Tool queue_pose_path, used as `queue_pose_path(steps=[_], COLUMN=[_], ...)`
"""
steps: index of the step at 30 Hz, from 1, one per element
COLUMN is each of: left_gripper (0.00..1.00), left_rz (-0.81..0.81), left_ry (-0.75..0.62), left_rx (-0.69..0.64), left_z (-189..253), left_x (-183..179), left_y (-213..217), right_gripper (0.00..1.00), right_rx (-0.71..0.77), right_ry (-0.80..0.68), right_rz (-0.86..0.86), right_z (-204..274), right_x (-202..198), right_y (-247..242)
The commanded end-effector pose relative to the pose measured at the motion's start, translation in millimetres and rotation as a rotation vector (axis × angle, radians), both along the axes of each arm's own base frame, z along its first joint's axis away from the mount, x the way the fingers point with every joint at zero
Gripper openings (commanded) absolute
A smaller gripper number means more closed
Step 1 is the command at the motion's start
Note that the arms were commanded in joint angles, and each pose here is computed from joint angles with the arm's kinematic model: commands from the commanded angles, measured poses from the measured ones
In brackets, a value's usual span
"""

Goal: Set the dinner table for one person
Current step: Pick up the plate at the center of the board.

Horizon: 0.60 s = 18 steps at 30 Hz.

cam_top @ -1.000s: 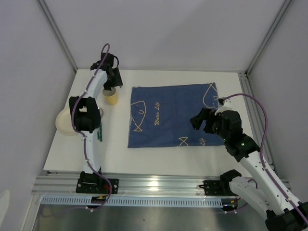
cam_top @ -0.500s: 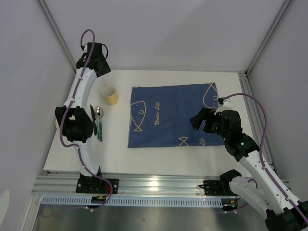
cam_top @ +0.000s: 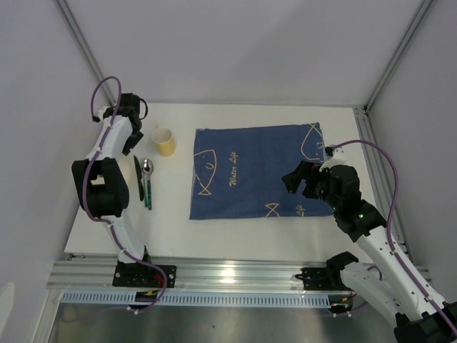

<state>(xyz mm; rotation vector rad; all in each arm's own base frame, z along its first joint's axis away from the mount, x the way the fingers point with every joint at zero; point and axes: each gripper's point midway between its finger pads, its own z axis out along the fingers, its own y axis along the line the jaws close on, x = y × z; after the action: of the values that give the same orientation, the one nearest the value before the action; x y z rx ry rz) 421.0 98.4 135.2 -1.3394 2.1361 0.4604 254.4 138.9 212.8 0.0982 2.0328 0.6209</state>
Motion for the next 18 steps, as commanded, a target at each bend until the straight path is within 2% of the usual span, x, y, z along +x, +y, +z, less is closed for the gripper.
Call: queue_pose_path(steps=[1, 6, 8, 11, 18], left_gripper=[0.55, 0.52, 0.50, 0.49, 0.46], left_rz=[0.077, 0.076, 0.068, 0.070, 0.025], left_ry=[-0.057, -0.030, -0.025, -0.022, -0.011], left_rx=[-0.063, -0.140, -0.228, -0.289, -0.276], left_z=[-0.2, -23.7, -37.1, -49.4, -54.4], left_x=[2.6, 7.8, 10.9, 12.6, 31.0], left_y=[0.0, 5.3, 5.8, 10.1, 19.3], right_gripper=[1.00, 0.99, 0.99, 0.99, 0.99], right_rx=[0.008, 0.014, 0.018, 0.026, 0.042], right_ry=[-0.032, -0.029, -0.033, -0.026, -0.010], right_rz=[0.010, -0.003, -0.012, -0.014, -0.063], right_z=[7.5, 8.9, 9.6, 7.0, -1.8], right_x=[-3.5, -10.4, -13.4, -19.1, -27.3], right_y=[0.5, -4.0, -6.8, -8.5, -17.9])
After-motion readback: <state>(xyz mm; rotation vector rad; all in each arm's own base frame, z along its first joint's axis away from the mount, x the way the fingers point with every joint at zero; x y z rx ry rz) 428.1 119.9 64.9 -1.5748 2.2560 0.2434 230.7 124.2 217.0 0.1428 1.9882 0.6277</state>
